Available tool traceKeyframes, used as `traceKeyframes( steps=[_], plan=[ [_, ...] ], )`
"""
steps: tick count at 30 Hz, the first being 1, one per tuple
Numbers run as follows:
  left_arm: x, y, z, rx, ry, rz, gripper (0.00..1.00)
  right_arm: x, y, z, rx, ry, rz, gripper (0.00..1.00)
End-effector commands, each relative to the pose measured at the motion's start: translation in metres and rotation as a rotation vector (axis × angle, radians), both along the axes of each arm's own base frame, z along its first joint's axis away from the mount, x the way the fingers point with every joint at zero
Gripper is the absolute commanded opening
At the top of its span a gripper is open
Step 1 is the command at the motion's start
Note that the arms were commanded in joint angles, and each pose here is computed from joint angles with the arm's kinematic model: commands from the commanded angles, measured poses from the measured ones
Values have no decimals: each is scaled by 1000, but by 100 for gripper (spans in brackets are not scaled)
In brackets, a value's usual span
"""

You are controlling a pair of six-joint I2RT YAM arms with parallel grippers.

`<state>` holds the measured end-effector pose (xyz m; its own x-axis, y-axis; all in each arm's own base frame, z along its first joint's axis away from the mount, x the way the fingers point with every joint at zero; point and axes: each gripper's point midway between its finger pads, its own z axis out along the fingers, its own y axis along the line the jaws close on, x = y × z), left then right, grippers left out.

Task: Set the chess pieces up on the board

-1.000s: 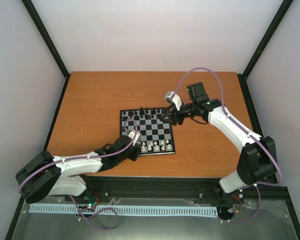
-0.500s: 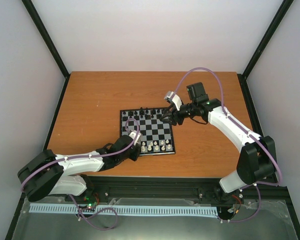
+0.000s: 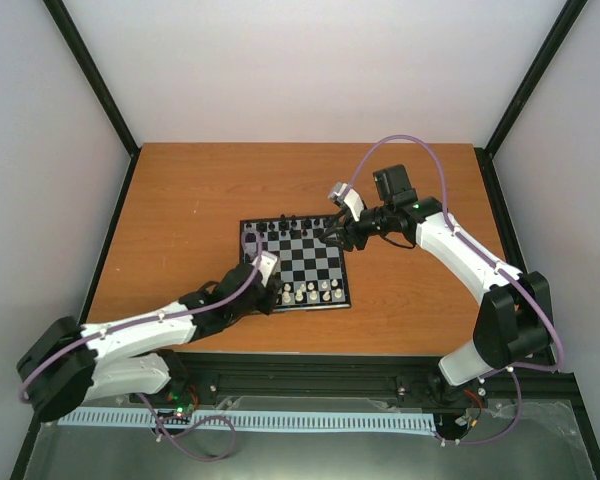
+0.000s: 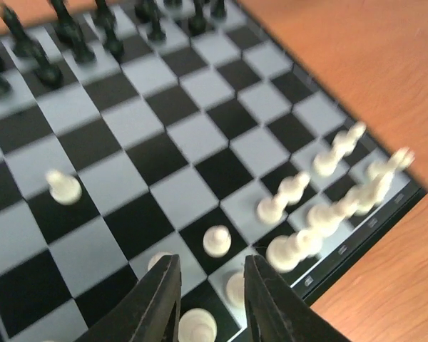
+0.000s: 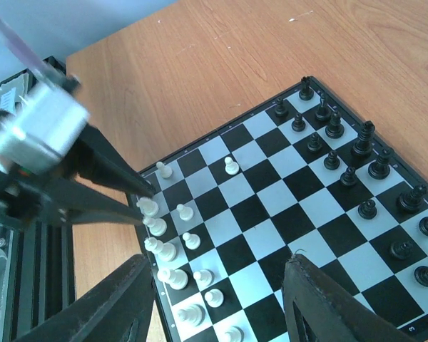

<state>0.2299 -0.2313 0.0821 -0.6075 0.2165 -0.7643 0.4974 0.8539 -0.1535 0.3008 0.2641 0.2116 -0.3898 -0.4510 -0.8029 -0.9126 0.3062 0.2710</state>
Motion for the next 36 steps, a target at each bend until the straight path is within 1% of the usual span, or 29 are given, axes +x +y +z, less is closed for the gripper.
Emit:
traceKeyframes(
  steps=[1,4,6,7,8,11,16,18,20,21,23,29,36],
  plan=[
    [14,6,71,-74,-84,112,30,-2,-1,1,16,-4,19,50],
    [26,31,84,-7,-66,277,33,-3,-1,1,16,-3,22,50],
    [33,44,83,64,0,357,34,-4,-1,0,16,0,25,50],
    [35,46,77,100,50,374,34,-4,-1,0,15,0,27,50],
    [37,46,78,107,81,384,34,-4,-1,0,15,0,27,50],
    [43,44,67,135,183,387,33,-5,-1,0,17,0,32,50],
    [60,53,41,216,306,415,27,-6,-1,1,19,0,38,50],
    [65,52,34,230,341,416,27,-7,-1,1,17,-1,39,50],
    [70,48,30,232,370,410,31,-6,-2,0,15,-2,39,50],
    [73,46,28,233,378,409,34,-7,-2,0,14,-1,40,50],
    [78,41,23,234,389,401,35,-6,-2,-1,14,1,42,50],
    [91,35,5,247,428,393,34,-6,-2,-4,13,13,49,50],
    [99,33,-15,300,457,396,33,-5,-3,-6,11,18,48,50]
  ],
)
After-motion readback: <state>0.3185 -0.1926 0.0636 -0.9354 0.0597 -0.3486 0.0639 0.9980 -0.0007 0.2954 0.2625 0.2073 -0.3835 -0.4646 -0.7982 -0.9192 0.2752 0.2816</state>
